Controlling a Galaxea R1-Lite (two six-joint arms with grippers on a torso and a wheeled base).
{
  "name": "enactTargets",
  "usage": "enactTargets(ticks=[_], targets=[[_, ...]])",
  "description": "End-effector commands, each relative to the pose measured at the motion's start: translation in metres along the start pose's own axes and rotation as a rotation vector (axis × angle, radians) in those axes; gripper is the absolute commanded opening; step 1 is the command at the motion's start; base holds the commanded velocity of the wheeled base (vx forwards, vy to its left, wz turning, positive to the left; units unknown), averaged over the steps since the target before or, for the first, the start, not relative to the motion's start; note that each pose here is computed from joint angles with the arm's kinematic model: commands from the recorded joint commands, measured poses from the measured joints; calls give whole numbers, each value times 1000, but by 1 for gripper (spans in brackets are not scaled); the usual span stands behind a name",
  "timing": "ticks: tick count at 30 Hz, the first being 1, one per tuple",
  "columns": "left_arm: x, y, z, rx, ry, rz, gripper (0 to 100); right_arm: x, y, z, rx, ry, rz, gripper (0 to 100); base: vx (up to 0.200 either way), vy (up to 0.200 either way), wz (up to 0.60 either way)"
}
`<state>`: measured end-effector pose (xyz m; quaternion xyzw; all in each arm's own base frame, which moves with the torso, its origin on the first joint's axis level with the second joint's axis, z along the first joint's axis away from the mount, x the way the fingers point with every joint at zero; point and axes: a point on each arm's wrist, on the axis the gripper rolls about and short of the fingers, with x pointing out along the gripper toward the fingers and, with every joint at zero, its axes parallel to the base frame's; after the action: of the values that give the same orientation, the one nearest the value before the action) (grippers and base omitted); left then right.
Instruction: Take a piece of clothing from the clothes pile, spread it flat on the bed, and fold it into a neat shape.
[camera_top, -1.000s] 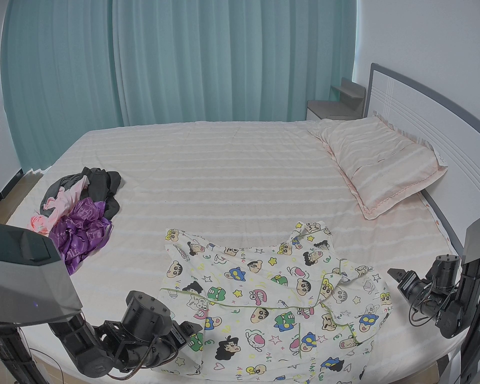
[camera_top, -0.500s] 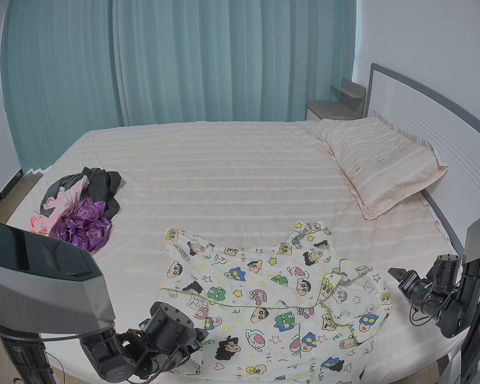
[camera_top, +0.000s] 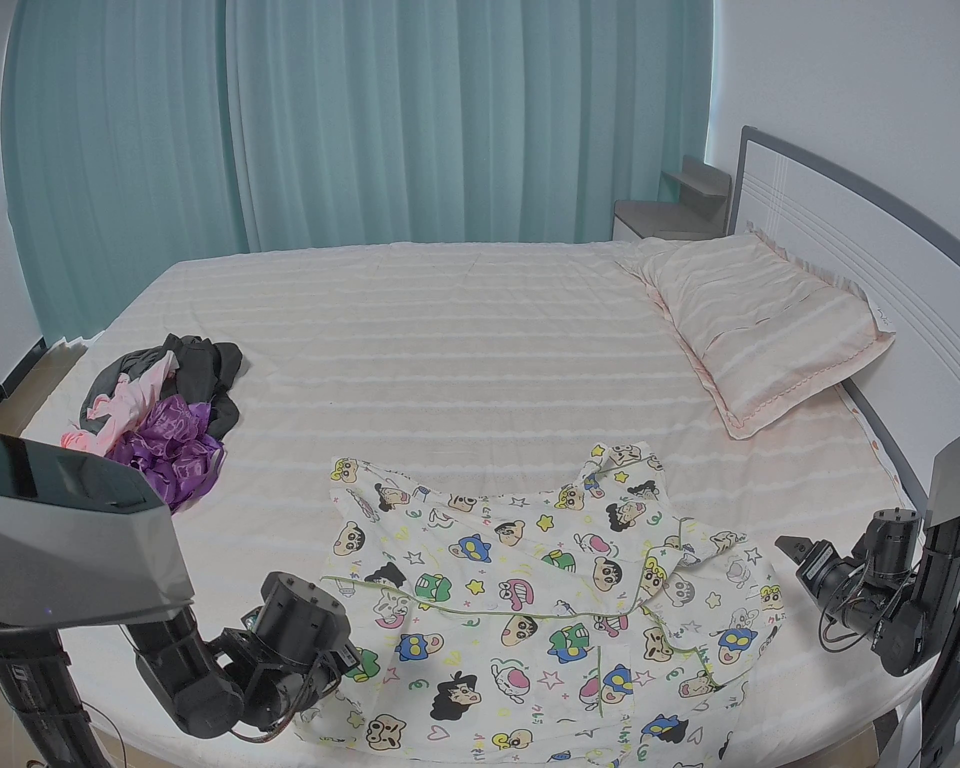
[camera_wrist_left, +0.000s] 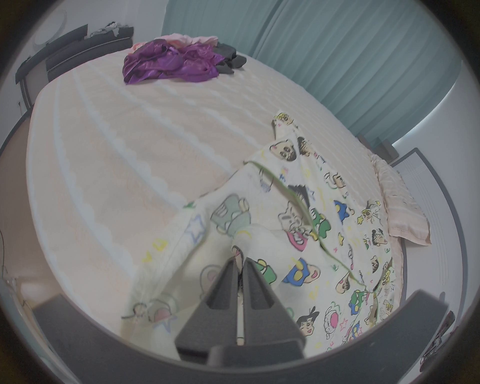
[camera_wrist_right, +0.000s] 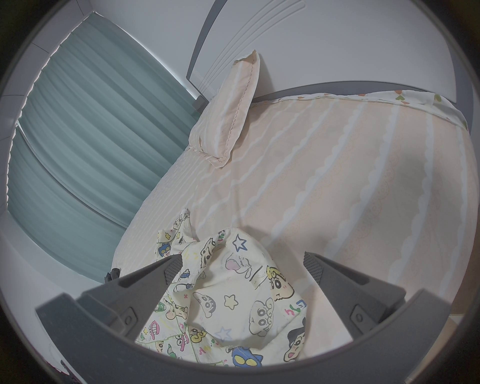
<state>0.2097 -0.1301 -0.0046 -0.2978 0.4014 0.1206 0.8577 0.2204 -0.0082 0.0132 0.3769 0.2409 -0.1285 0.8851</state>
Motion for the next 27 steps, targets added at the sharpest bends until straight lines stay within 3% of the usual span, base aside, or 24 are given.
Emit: enactTargets(ticks=[1, 18, 27], targets=[[-11, 0, 27, -14, -62, -45, 0, -3, -2, -2, -2, 10, -12, 100, 0, 0, 0], [4, 26, 70, 79, 35, -112, 0, -3, -3, -3, -1, 13, -15, 100, 0, 0, 0], [33, 35, 74, 96, -7, -149, 0, -2, -3, -3, -4, 17, -15, 100, 0, 0, 0]])
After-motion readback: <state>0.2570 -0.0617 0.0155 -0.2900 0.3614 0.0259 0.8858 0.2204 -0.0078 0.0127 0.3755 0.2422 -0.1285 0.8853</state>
